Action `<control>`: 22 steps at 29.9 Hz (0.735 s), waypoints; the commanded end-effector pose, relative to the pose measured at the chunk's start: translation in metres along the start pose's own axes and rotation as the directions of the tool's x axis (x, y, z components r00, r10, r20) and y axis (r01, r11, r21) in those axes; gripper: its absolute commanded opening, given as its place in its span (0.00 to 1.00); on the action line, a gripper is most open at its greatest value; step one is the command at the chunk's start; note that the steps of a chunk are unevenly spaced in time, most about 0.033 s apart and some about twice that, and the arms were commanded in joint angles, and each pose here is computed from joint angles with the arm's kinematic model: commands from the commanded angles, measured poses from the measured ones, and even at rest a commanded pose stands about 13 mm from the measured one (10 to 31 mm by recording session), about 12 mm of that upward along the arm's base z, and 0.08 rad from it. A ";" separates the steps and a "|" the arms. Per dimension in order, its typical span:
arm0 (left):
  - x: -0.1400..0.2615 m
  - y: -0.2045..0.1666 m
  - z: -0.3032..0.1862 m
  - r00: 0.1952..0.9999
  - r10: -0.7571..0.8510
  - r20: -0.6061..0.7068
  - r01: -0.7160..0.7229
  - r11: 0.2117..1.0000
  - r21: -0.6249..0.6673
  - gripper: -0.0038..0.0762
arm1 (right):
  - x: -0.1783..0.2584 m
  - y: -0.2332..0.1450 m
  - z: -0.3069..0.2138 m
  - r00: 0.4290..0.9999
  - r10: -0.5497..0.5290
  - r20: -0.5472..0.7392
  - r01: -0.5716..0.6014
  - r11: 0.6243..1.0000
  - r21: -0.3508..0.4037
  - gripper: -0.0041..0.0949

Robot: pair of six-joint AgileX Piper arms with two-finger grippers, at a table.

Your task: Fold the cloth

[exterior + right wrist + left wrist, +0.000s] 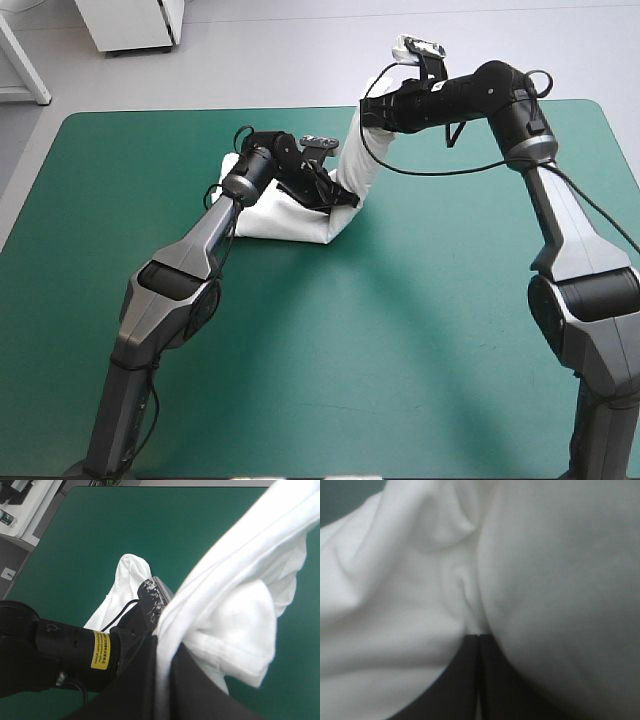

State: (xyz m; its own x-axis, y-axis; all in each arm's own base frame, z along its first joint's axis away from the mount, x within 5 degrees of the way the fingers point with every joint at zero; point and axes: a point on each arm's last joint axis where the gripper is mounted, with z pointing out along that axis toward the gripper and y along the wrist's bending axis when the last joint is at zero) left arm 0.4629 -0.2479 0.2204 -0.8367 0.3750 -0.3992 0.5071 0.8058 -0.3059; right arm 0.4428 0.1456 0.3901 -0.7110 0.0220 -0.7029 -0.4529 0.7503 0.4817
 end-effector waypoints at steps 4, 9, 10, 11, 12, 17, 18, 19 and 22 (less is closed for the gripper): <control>-0.017 -0.014 -0.086 0.993 0.023 0.119 -0.021 1.000 -0.021 0.04 | -0.019 0.030 -0.041 0.990 -0.042 0.134 0.048 0.998 -0.042 0.03; -0.022 -0.014 -0.153 0.965 0.032 0.259 -0.019 0.999 -0.051 0.04 | -0.018 0.030 -0.041 0.991 -0.054 0.124 0.060 0.997 -0.043 0.03; -0.021 -0.014 -0.165 0.959 0.034 0.280 -0.018 0.998 -0.061 0.04 | -0.018 0.031 -0.041 0.991 -0.059 0.120 0.065 0.997 -0.043 0.03; -0.020 -0.015 -0.175 0.955 0.043 0.294 -0.021 0.997 -0.078 0.04 | -0.017 0.031 -0.041 0.992 -0.061 0.113 0.067 0.997 -0.044 0.03; -0.018 -0.016 -0.183 0.953 0.055 0.298 -0.023 0.994 -0.108 0.04 | -0.016 0.031 -0.041 0.992 -0.062 0.107 0.067 0.997 -0.045 0.03; 0.010 -0.018 -0.220 0.963 0.094 0.252 -0.026 0.965 -0.263 0.04 | -0.011 0.042 -0.034 0.994 -0.079 0.076 0.084 0.994 -0.072 0.03; 0.018 -0.017 -0.224 0.969 0.099 0.228 -0.029 0.956 -0.293 0.04 | -0.011 0.045 -0.031 0.993 -0.084 0.077 0.090 0.993 -0.077 0.03; 0.030 -0.014 -0.227 0.976 0.100 0.192 -0.030 0.941 -0.336 0.04 | -0.010 0.047 -0.027 0.993 -0.085 0.079 0.092 0.992 -0.084 0.03; 0.066 0.001 -0.232 0.994 0.034 0.103 0.010 0.914 -0.405 0.04 | -0.008 0.058 -0.012 0.991 -0.097 0.094 0.107 0.989 -0.102 0.03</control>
State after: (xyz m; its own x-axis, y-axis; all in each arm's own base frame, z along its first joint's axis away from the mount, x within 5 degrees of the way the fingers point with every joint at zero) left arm 0.3963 -0.1440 0.3720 -0.7731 0.3691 -0.5159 0.4198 0.9074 0.0200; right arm 0.4323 0.1697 0.3880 -0.7138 -0.0571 -0.6980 -0.5113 0.7235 0.4638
